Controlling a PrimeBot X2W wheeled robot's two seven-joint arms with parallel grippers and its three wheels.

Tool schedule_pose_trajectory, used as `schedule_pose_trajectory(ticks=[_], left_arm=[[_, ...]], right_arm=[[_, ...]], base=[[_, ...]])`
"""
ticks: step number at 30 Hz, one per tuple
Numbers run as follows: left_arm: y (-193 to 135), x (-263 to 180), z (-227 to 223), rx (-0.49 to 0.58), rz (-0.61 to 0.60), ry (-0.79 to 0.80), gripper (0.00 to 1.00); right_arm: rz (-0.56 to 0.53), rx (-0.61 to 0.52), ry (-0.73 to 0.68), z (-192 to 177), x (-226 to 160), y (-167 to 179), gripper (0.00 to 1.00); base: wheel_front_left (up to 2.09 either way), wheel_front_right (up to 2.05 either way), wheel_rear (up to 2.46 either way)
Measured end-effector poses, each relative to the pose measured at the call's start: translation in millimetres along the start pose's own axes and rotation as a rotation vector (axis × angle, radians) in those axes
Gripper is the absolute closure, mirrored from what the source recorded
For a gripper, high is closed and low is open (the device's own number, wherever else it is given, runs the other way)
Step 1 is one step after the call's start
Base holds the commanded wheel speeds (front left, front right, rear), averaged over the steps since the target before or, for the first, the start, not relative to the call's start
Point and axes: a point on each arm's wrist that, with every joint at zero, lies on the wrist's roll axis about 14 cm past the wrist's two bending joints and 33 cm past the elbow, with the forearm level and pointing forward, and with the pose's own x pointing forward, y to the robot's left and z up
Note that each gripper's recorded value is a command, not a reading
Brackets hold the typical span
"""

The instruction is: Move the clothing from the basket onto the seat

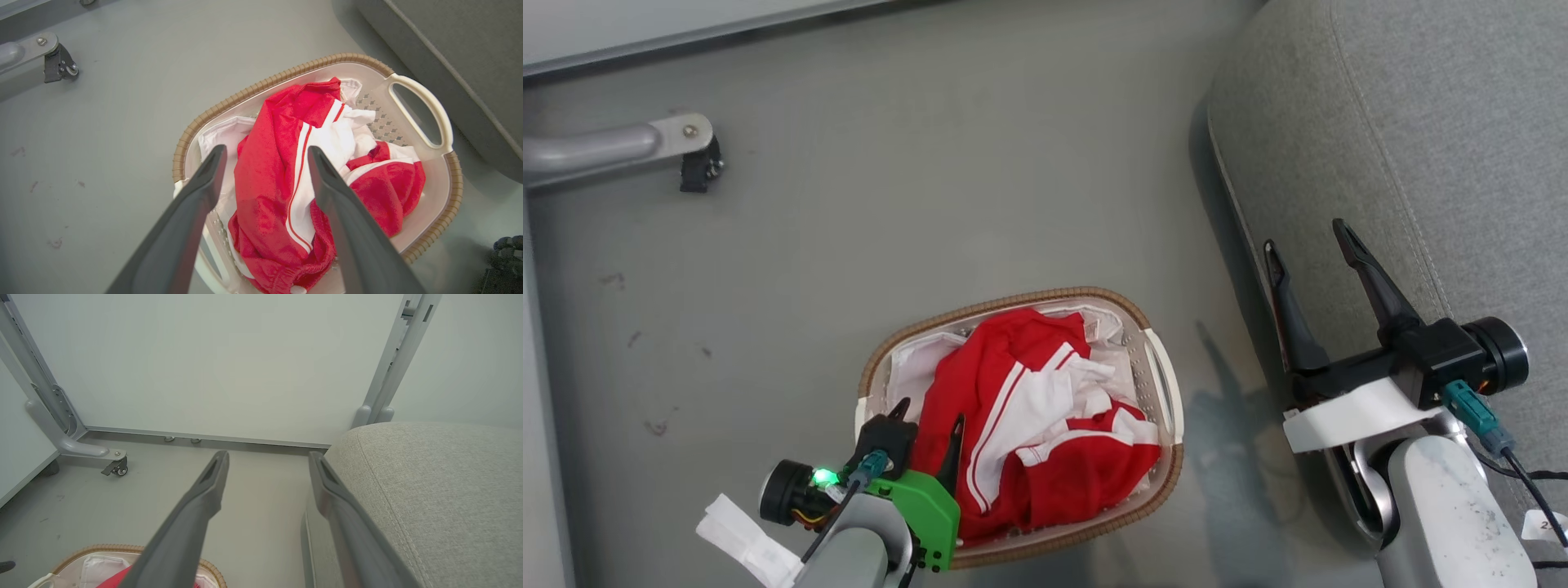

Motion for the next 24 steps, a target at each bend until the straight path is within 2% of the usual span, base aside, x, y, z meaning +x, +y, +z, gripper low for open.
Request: schedule_pose_trajectory(ticks=[14,24], left_arm=[[-4,53,-77,0.005,-0.091,0.276,0.00],[8,67,-118,-0.025,-0.034,0.394,0.00]], right_arm=[[-0.034,0.028,0.127,-60,16,-16,0.00],[-0.052,0.033,0.197,-88,12,-24,0.00]], base=[[0.00,0.00,0.00],[0.00,0.00,0.00]])
